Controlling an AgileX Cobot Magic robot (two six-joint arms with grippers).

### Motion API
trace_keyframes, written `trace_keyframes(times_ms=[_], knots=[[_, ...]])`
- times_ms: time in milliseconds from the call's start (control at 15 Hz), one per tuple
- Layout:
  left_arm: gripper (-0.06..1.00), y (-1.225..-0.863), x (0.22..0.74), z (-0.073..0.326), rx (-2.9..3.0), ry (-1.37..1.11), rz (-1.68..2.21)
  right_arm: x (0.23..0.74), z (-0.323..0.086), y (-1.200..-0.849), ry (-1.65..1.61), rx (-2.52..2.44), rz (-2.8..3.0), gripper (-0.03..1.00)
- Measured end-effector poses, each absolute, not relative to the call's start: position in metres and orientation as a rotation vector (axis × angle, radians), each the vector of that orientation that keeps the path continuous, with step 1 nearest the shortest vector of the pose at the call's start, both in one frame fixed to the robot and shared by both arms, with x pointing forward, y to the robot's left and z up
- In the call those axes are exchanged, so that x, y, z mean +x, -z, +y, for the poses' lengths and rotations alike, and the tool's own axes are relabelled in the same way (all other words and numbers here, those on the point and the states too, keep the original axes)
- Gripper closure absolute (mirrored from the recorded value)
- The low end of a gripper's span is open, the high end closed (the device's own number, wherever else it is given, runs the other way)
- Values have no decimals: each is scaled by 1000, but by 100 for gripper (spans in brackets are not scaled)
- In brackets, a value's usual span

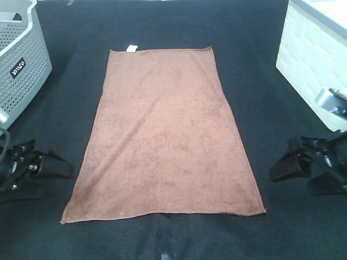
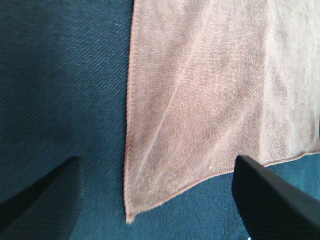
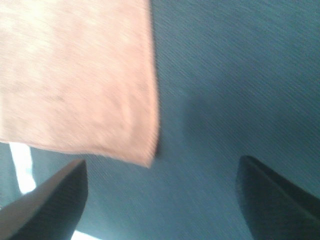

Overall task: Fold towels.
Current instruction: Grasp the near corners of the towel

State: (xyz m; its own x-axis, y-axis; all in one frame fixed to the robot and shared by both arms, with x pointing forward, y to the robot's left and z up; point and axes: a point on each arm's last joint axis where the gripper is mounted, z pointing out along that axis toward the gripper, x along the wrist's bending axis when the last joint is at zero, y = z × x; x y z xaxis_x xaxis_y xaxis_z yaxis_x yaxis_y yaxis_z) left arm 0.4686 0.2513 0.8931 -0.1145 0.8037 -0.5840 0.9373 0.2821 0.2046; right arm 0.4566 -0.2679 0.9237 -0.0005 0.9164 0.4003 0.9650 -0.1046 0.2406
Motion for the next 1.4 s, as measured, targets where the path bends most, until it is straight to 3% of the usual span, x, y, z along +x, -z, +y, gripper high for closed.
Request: trace_keyframes(times_ms=[533,800,1000,1200,1400], knots=[[18,-861,474,244,1562,372,1933,470,-260,-877,720,-2019,-1980,20],[19,-853,480,218,1583,429,1864,475,-256,-864,739,-1998,-1898,21],[23,-849,488,207,1592,475,1822,481,-229,-858,738,-1892,-1964,27],[46,-844,488,209,1608,454,1851,487,-217,-856,712,-1941,-1936,43],[87,-839,486,211,1660,430,1857,488,-221,-852,664,-2021,-1926,79]])
